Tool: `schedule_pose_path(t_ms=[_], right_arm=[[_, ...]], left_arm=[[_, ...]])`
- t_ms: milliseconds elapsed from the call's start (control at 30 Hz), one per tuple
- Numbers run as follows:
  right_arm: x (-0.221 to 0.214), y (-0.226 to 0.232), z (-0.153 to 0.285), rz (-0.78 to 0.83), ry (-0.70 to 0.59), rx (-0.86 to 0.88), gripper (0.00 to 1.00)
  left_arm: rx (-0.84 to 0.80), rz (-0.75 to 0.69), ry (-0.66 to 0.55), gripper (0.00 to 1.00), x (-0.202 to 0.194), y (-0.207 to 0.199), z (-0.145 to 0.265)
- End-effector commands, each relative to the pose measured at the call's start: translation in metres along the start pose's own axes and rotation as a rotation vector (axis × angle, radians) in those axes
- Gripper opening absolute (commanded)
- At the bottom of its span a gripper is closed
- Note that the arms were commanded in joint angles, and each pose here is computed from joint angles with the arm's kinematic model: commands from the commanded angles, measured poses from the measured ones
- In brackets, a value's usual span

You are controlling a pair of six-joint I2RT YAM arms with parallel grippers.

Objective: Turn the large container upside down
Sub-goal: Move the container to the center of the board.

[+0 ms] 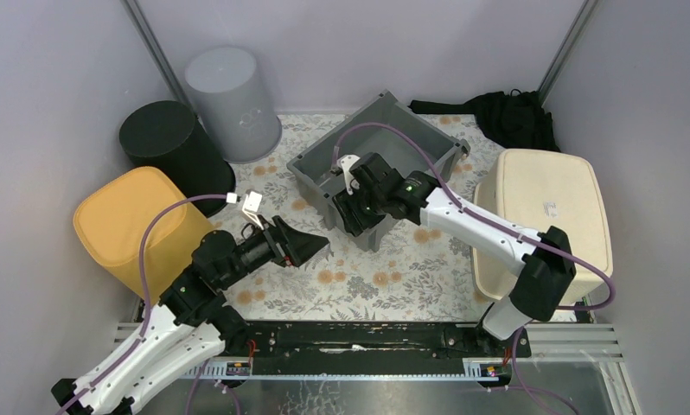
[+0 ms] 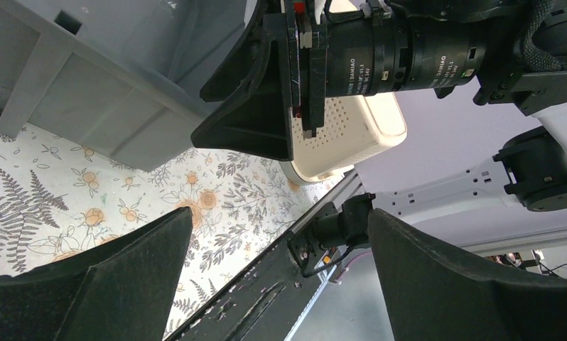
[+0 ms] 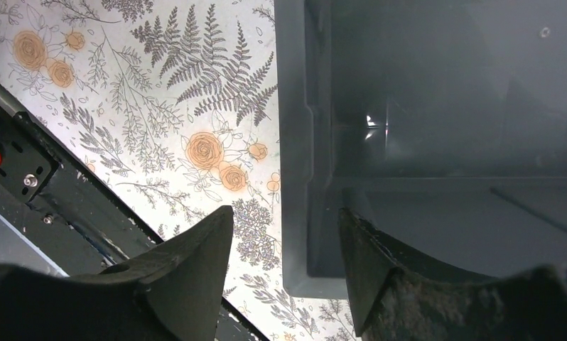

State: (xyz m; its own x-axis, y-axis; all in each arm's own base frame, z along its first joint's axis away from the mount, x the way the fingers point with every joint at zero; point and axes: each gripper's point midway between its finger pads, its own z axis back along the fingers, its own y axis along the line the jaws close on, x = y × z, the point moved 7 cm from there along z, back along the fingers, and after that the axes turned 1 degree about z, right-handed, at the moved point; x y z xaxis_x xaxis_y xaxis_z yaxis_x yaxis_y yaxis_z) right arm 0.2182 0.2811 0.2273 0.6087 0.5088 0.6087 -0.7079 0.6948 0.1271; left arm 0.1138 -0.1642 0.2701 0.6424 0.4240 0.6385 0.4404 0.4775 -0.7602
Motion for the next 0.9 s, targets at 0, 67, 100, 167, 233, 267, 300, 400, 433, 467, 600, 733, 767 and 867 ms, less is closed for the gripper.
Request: schedule_pose_path(t_ms=[0, 67, 100, 167, 233, 267, 300, 400, 433, 467, 600, 733, 767, 867], right_arm=[[0.014, 0.006, 0.014, 0.017, -0.033, 0.009, 0.64], [0.018, 0.005, 0.013, 0.022, -0.035, -0.002, 0.64], [0.020, 0.004, 0.013, 0.027, -0.038, -0.007, 0.64], [0.025, 0.004, 0.013, 0.036, -0.042, -0.017, 0.64], [0.033, 0.003, 0.013, 0.041, -0.056, -0.027, 0.64], [0.036, 0.003, 0.011, 0.043, -0.058, -0.030, 0.64], [0.040, 0.004, 0.012, 0.045, -0.068, -0.027, 0.64], [0.049, 0.006, 0.001, 0.044, -0.076, -0.017, 0.64], [0.050, 0.006, -0.004, 0.046, -0.071, -0.014, 0.64], [0.055, 0.007, -0.006, 0.044, -0.075, -0.009, 0.64], [0.064, 0.008, -0.024, 0.045, -0.069, -0.011, 0.64], [0.071, 0.005, -0.041, 0.051, -0.059, -0.037, 0.64], [0.073, 0.004, -0.044, 0.051, -0.058, -0.050, 0.64], [0.078, -0.001, -0.054, 0.057, -0.053, -0.093, 0.64]], left_arm=[[-0.006, -0.029, -0.058, 1.00, 0.014, -0.010, 0.011], [-0.001, -0.030, -0.062, 1.00, 0.014, -0.010, 0.013], [0.000, -0.032, -0.065, 1.00, 0.015, -0.011, 0.015], [0.004, -0.035, -0.070, 1.00, 0.016, -0.012, 0.017], [0.009, -0.038, -0.077, 1.00, 0.018, -0.012, 0.019], [0.010, -0.040, -0.081, 1.00, 0.019, -0.013, 0.020], [0.011, -0.041, -0.085, 1.00, 0.019, -0.014, 0.021], [0.015, -0.042, -0.101, 1.00, 0.022, -0.015, 0.024], [0.014, -0.043, -0.107, 1.00, 0.022, -0.016, 0.025], [0.015, -0.043, -0.113, 1.00, 0.023, -0.016, 0.027], [0.004, -0.048, -0.138, 1.00, 0.027, -0.020, 0.034], [0.008, -0.056, -0.151, 1.00, 0.029, -0.022, 0.039], [0.005, -0.057, -0.155, 1.00, 0.030, -0.023, 0.040], [0.006, -0.055, -0.157, 1.00, 0.029, -0.022, 0.042]])
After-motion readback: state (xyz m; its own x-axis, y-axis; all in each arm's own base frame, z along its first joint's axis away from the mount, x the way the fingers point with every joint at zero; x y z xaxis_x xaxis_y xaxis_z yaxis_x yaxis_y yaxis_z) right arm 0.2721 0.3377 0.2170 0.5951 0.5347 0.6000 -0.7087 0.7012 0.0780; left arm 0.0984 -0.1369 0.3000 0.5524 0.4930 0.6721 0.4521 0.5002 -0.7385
